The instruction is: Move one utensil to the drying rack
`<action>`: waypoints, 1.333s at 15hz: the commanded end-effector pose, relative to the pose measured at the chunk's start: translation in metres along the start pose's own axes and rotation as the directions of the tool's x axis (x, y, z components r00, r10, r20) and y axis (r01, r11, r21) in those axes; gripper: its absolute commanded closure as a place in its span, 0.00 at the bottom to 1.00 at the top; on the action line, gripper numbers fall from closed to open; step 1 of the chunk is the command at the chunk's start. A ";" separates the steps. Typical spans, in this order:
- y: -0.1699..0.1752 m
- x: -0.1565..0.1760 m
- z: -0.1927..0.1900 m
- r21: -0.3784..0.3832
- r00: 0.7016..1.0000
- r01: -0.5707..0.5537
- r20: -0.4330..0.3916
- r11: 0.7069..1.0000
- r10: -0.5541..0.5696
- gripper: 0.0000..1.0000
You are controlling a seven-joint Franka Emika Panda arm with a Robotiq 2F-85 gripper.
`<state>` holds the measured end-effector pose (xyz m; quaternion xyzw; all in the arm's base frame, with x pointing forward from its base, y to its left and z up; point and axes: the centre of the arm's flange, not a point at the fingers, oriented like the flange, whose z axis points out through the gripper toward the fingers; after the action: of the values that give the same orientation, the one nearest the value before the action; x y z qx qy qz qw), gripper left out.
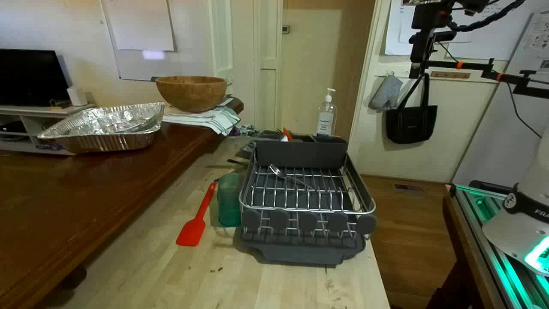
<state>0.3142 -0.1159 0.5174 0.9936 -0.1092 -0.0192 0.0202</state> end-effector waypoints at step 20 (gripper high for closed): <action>0.053 0.133 -0.017 -0.060 0.978 0.177 -0.103 0.982 -0.182 0.00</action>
<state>0.4327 -0.1961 0.5322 0.9982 -0.0173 0.0301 0.0492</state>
